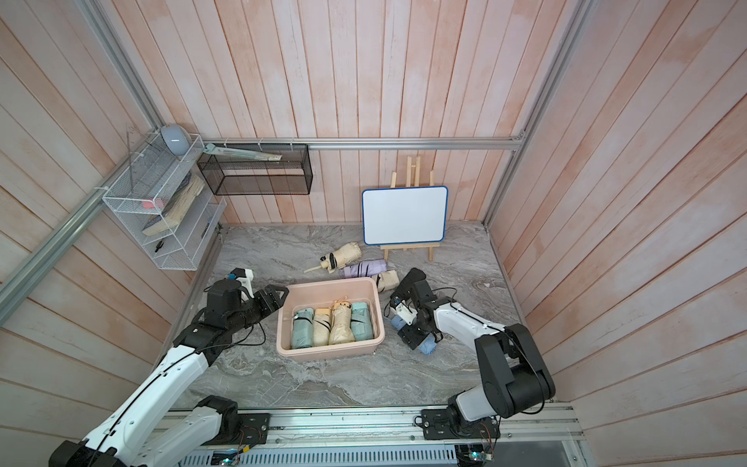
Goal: Put the umbrella into the storage box
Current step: Pick up the umbrella from the center of the board.
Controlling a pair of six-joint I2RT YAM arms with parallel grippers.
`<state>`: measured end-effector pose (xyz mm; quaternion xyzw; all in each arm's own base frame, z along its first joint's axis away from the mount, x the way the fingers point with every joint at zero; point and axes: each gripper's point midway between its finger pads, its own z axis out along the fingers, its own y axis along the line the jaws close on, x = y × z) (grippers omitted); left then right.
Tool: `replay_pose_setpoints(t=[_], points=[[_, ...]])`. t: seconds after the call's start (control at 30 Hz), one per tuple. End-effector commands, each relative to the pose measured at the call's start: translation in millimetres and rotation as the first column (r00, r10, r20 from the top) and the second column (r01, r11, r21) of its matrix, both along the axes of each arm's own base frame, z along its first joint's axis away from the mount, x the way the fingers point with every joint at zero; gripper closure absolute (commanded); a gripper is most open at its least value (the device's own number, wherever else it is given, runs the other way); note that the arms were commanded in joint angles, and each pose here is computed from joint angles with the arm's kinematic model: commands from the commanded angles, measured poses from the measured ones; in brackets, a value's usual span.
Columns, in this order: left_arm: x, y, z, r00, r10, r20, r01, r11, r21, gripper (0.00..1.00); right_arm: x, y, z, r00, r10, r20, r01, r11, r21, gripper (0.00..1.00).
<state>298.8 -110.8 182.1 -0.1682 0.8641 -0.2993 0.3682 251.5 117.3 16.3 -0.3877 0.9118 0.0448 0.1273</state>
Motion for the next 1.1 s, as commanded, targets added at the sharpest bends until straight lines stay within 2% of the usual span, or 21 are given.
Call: replay_pose_setpoints(t=[0.0,0.1,0.2,0.33,0.57,0.67,0.8,0.9,1.07], points=[[1.3,4.3,7.9,1.000,0.022,0.013,-0.022,1.000,0.002,0.20,-7.0,0.9,-7.1,1.000,0.004,-0.028,-0.004,1.000,-0.003,0.36],[2.0,4.2,8.5,1.000,0.022,0.015,-0.022,1.000,0.002,0.21,-5.1,-2.7,-4.8,1.000,-0.003,-0.011,0.003,1.000,-0.020,0.48],[2.3,3.8,9.6,1.000,0.017,0.019,-0.017,1.000,0.003,0.21,-2.6,-7.1,4.5,1.000,-0.013,0.023,0.014,0.999,-0.033,0.52],[1.8,2.4,11.8,1.000,0.000,0.027,0.000,1.000,0.005,0.21,12.5,-5.2,36.4,0.988,-0.046,0.144,0.045,0.999,0.014,0.55],[-0.5,-4.0,12.2,0.998,-0.054,0.034,0.054,0.999,0.005,0.21,45.0,-14.8,104.9,0.926,-0.194,0.323,0.173,0.980,0.095,0.58],[-2.6,-6.1,11.5,0.997,-0.073,0.029,0.073,0.997,0.004,0.21,52.7,-14.1,135.4,0.885,-0.274,0.376,0.225,0.959,0.171,0.61],[-6.4,-12.2,10.6,0.993,-0.118,0.027,0.118,0.993,-0.005,0.23,61.6,-9.6,184.1,0.808,-0.434,0.399,0.307,0.888,0.343,0.65],[-8.9,-14.4,7.0,0.990,-0.138,0.013,0.138,0.990,0.000,0.25,64.1,-6.8,212.5,0.760,-0.545,0.354,0.377,0.814,0.443,0.66],[-10.1,-13.7,-0.3,0.989,-0.144,-0.020,0.144,0.989,0.015,0.28,65.0,8.9,245.3,0.725,-0.639,0.255,0.445,0.718,0.536,0.67]])
